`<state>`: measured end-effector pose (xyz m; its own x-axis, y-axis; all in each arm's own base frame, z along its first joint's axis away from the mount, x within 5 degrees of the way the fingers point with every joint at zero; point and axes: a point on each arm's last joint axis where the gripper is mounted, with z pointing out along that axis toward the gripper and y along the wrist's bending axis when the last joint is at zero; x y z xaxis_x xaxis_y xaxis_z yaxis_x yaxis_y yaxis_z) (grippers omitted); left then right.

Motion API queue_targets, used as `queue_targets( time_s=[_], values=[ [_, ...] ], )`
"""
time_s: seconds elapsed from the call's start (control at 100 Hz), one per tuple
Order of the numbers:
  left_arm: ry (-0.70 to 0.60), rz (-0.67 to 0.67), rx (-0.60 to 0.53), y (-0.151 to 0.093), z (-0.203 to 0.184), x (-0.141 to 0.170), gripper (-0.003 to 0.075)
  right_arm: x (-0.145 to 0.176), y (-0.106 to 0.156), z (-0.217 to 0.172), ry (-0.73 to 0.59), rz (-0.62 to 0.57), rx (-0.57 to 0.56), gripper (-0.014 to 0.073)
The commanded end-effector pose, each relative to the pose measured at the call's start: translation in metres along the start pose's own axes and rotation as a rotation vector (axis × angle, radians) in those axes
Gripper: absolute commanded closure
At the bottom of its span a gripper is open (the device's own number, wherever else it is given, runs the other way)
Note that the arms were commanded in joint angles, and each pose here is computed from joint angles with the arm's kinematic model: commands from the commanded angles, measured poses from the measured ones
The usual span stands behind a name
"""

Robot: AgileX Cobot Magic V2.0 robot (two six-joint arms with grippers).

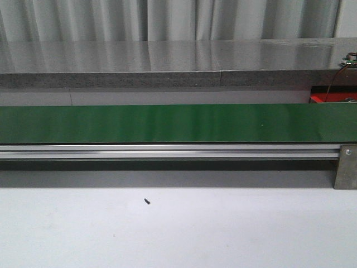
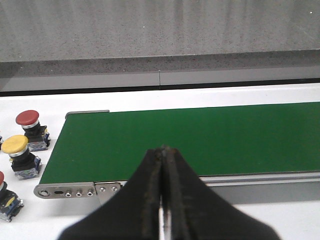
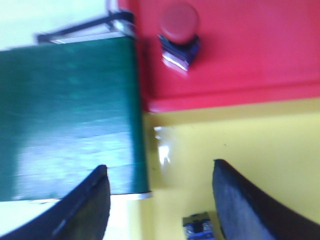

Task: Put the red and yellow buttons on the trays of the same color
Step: 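Lower the yellow button into the yellow tray and open the right gripper, then move the left gripper toward another red button on the table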

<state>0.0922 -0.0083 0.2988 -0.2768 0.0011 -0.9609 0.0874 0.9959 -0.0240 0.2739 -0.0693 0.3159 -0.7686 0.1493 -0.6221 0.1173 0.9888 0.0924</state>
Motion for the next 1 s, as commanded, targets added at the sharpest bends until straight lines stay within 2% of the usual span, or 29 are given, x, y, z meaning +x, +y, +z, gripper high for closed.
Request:
queue_targets(
  time_s=[0.0,0.24,0.38,0.52,0.57,0.64,0.81,0.99],
  values=[
    [-0.093,-0.008,-0.003,0.000,-0.002,-0.015,0.0740,-0.012,0.021,-0.038,-0.167,-0.063,-0.029,0.0141],
    [-0.093,-0.008,-0.003,0.000,-0.002,-0.015,0.0740,-0.005,0.070,-0.080,-0.297,-0.224,-0.143,0.0156],
    [-0.093,-0.008,-0.003,0.000,-0.002,-0.015,0.0740,0.011,0.083,-0.091,-0.322,-0.271,-0.190,0.0158],
    [-0.093,-0.008,-0.003,0.000,-0.002,-0.015,0.0740,0.038,0.084,-0.092,-0.332,-0.284,-0.205,0.0165],
    [-0.093,-0.008,-0.003,0.000,-0.002,-0.015,0.0740,0.049,0.082,-0.092,-0.340,-0.282,-0.202,0.0207],
    [-0.093,-0.008,-0.003,0.000,-0.002,-0.015,0.0740,0.065,0.079,-0.091,-0.348,-0.278,-0.197,0.0319],
    [-0.093,-0.008,-0.003,0.000,-0.002,-0.015,0.0740,0.091,0.074,-0.090,-0.368,-0.272,-0.189,0.0699],
    [-0.095,-0.011,-0.001,0.000,-0.002,-0.015,0.0727,0.097,0.073,-0.091,-0.367,-0.273,-0.190,0.0691]
  ],
)
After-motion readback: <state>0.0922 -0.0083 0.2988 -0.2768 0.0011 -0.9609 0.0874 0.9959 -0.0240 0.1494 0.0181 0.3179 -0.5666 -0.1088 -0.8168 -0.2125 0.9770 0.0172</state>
